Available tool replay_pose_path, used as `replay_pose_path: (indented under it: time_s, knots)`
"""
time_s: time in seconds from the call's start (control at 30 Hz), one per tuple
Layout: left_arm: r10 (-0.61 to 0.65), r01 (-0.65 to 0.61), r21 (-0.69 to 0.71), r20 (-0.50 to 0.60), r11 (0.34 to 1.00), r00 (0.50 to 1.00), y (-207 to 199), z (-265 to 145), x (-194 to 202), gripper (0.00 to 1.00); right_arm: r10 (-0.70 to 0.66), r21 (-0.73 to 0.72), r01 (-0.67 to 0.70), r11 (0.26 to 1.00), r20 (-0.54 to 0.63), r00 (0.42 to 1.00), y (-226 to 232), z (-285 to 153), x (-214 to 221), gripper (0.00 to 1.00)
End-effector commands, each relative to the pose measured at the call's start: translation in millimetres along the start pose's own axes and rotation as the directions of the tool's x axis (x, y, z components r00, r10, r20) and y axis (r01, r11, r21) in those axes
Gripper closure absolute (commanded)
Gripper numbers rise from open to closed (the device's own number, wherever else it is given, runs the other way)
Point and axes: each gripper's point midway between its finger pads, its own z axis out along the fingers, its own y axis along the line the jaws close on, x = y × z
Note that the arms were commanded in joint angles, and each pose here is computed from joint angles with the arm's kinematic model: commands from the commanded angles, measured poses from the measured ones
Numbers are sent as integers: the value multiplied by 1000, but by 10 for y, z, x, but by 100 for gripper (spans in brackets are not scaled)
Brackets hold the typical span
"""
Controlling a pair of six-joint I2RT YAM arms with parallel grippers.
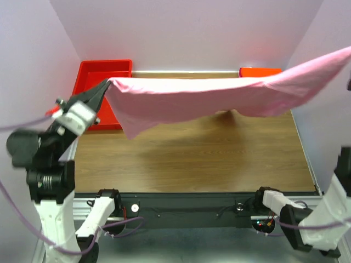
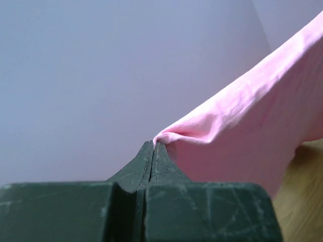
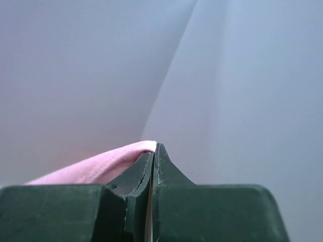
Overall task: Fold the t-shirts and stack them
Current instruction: Flatten the tshirt out
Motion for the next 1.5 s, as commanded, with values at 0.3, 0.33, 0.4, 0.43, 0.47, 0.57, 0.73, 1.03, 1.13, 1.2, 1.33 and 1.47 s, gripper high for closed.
replay_pose_path:
  time_s: [0.3, 0.33, 0.4, 0.43, 0.47, 0.57, 0.73, 1.03, 1.13, 1.2, 1.33, 1.47]
  knots:
    - [-61, 64, -14, 166, 998, 984, -172, -376, -805, 100, -214, 306, 131, 943, 256, 943, -746, -334, -1050, 99]
    - [-86, 86, -2, 128, 996, 988, -164, -315, -681, 100, -214, 289, 139, 947, 245, 946, -706, -244, -992, 100]
    - [-121, 121, 1, 84, 993, 989, -157, -257, -515, 100, -196, 235, 141, 962, 227, 954, -579, -52, -844, 100]
    - [-153, 153, 5, 39, 988, 987, -171, -224, -355, 100, -191, 184, 153, 971, 212, 958, -461, 70, -723, 99]
    - [-176, 176, 7, 6, 984, 984, -173, -181, -215, 100, -181, 103, 166, 981, 166, 969, -262, 274, -441, 99]
    - [-247, 250, 14, -109, 968, 963, -282, -120, 343, 100, -150, -103, 154, 983, 48, 988, 271, 623, 310, 99]
    - [-358, 375, -21, -347, 927, 867, -560, -109, 1587, 100, -75, -385, 25, 922, -114, 991, 1090, 836, 1341, 99]
    - [-391, 456, -92, -678, 885, 622, -948, -120, 3418, 100, -134, -681, -226, 696, -433, 892, 2624, 669, 3268, 99]
    - [-398, 481, -119, -747, 869, 533, -1062, -145, 3868, 100, -163, -693, -277, 666, -497, 852, 2916, 702, 3736, 99]
    - [-398, 483, -138, -776, 864, 490, -1081, -153, 4069, 100, -175, -702, -285, 653, -506, 845, 3022, 753, 3852, 100]
    - [-412, 506, -171, -812, 845, 413, -1120, -114, 4386, 100, -191, -706, -311, 636, -535, 823, 3208, 843, 4106, 99]
    - [-430, 509, -206, -822, 836, 374, -1098, -29, 4628, 100, -211, -700, -317, 640, -558, 803, 3366, 981, 4323, 99]
